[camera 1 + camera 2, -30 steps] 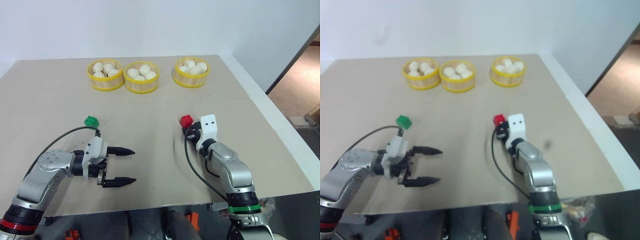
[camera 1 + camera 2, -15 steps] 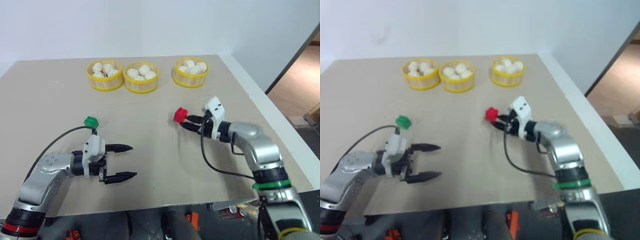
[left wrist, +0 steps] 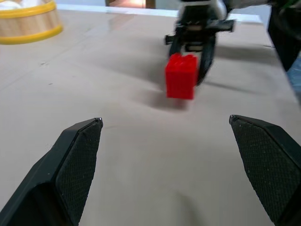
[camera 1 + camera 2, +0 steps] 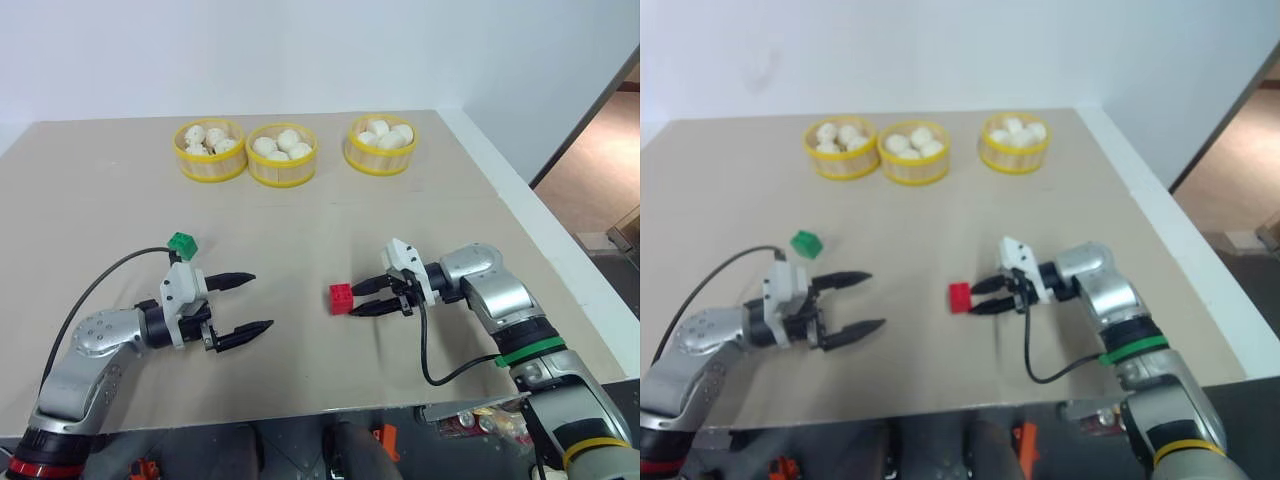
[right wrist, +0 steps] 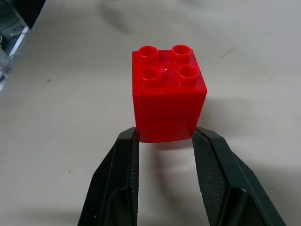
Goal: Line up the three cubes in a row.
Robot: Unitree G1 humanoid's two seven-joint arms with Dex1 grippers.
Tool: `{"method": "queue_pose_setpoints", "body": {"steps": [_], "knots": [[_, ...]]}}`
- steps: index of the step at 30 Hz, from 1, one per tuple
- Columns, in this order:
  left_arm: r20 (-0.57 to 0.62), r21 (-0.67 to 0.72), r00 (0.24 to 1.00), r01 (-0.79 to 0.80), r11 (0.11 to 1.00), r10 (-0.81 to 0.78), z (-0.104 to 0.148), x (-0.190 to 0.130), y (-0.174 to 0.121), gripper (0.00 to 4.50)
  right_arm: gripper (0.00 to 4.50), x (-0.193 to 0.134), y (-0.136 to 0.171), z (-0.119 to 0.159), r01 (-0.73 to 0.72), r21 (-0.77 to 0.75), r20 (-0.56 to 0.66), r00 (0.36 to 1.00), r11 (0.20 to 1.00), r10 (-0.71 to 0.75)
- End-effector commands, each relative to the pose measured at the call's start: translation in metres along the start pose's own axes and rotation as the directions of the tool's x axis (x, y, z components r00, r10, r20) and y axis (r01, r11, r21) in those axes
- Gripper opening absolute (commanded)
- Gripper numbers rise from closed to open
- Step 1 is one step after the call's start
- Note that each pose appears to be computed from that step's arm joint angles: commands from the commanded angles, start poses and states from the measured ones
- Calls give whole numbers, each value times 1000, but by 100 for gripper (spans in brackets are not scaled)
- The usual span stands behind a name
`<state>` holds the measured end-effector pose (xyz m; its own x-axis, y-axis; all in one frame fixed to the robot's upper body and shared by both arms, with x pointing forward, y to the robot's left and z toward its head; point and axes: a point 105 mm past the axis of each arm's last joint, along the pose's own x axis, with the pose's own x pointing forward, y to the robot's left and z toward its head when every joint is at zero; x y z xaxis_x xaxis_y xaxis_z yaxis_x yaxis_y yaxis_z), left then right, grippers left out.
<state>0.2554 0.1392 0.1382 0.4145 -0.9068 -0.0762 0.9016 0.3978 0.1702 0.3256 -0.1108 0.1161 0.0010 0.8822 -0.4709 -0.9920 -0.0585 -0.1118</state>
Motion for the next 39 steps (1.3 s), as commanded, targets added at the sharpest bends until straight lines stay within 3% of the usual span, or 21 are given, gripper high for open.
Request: {"method": "queue_pose_setpoints", "body": {"steps": [1, 27, 29, 34, 36, 39], "knots": [[10, 21, 1000, -8, 1000, 8, 9, -6, -2, 450, 113, -6, -9, 8, 2, -60, -2, 1000, 998, -2], [-19, 43, 998, -61, 997, 61, 5, -2, 4, 450, 113, -14, -20, -9, 35, -28, -25, 999, 999, -36], [-18, 38, 998, -63, 997, 64, 4, -2, 4, 450, 216, -15, -17, -8, 22, -26, -17, 1000, 999, -22], [-18, 41, 997, -76, 996, 77, 5, -3, 5, 450, 393, -19, -19, 0, 46, -45, 18, 999, 998, -45], [-8, 49, 996, -94, 994, 94, 9, -4, 7, 450, 446, -21, -19, 5, 47, -50, 27, 999, 998, -46], [34, 52, 988, -151, 987, 150, 23, -8, 15, 450, 446, -27, -16, 19, 51, -67, 54, 997, 996, -48]]}}
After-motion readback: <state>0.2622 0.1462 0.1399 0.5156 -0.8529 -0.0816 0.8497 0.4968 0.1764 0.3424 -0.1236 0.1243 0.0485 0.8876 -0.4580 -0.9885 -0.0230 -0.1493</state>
